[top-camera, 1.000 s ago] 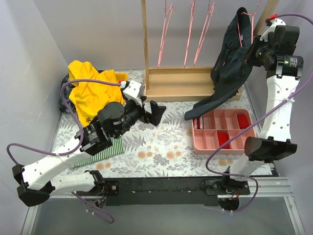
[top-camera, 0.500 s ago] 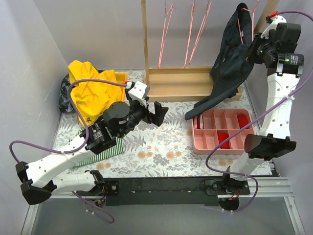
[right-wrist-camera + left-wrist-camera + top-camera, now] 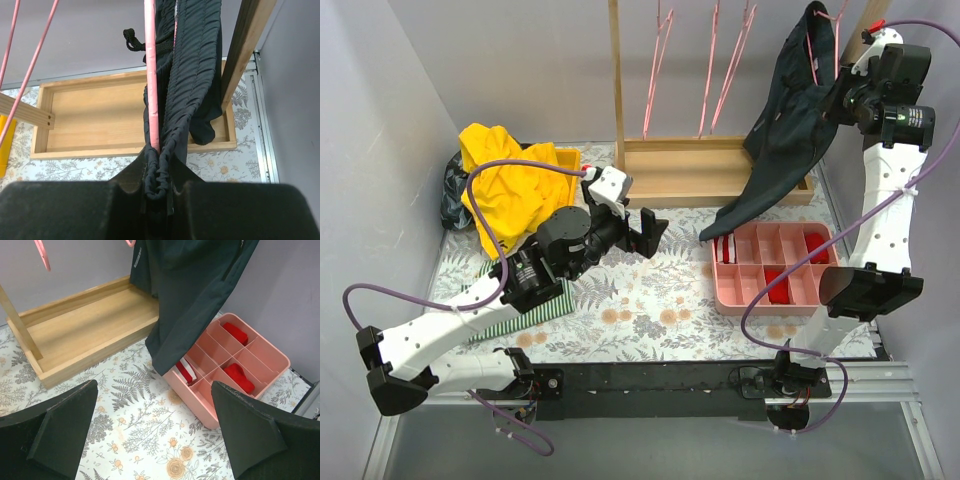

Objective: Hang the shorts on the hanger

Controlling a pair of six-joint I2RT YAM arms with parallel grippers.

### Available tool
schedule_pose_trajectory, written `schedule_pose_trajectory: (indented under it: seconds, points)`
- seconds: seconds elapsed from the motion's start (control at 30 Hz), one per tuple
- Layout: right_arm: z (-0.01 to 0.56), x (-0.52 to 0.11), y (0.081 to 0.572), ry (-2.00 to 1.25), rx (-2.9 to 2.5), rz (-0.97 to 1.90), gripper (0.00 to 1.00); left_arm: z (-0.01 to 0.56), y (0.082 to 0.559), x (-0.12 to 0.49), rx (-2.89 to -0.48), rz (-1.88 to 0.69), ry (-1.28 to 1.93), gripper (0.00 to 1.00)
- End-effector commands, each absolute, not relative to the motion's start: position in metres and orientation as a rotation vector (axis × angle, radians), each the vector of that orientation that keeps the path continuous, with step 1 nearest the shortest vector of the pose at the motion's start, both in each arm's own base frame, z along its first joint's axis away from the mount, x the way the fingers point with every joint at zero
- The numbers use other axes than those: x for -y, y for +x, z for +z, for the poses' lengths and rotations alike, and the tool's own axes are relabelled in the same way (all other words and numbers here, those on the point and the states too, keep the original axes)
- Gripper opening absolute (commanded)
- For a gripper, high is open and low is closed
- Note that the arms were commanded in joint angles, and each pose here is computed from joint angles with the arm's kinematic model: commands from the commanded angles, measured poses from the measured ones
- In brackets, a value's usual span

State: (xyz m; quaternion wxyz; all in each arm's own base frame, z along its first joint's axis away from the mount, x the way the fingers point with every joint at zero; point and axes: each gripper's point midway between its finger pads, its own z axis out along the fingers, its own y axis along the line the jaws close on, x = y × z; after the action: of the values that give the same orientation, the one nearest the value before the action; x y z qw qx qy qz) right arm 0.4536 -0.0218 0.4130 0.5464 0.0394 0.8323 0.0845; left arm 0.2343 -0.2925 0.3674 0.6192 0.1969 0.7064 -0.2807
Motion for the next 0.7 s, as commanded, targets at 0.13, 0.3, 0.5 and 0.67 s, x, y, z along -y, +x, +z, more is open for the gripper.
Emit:
schedule_pose_trajectory:
  seconds: [0.13, 0.3, 0.5, 0.67]
  points:
    - [0.46, 0.035, 0.469, 0.07, -1.786, 0.14, 0.01, 0.362, 0.236, 0.297, -1.629, -0.648, 0.465, 0.98]
    - [0.461, 0.037, 0.474, 0.075, -1.775, 0.137, 0.01, 0.359, 0.238, 0.3, -1.637, -0.644, 0.468, 0.98]
    - [0.461, 0.041, 0.479, 0.087, -1.766, 0.134, 0.01, 0.356, 0.239, 0.302, -1.643, -0.643, 0.474, 0.98]
    - [0.452, 0.044, 0.48, 0.11, -1.784, 0.127, 0.01, 0.354, 0.239, 0.303, -1.648, -0.643, 0.474, 0.98]
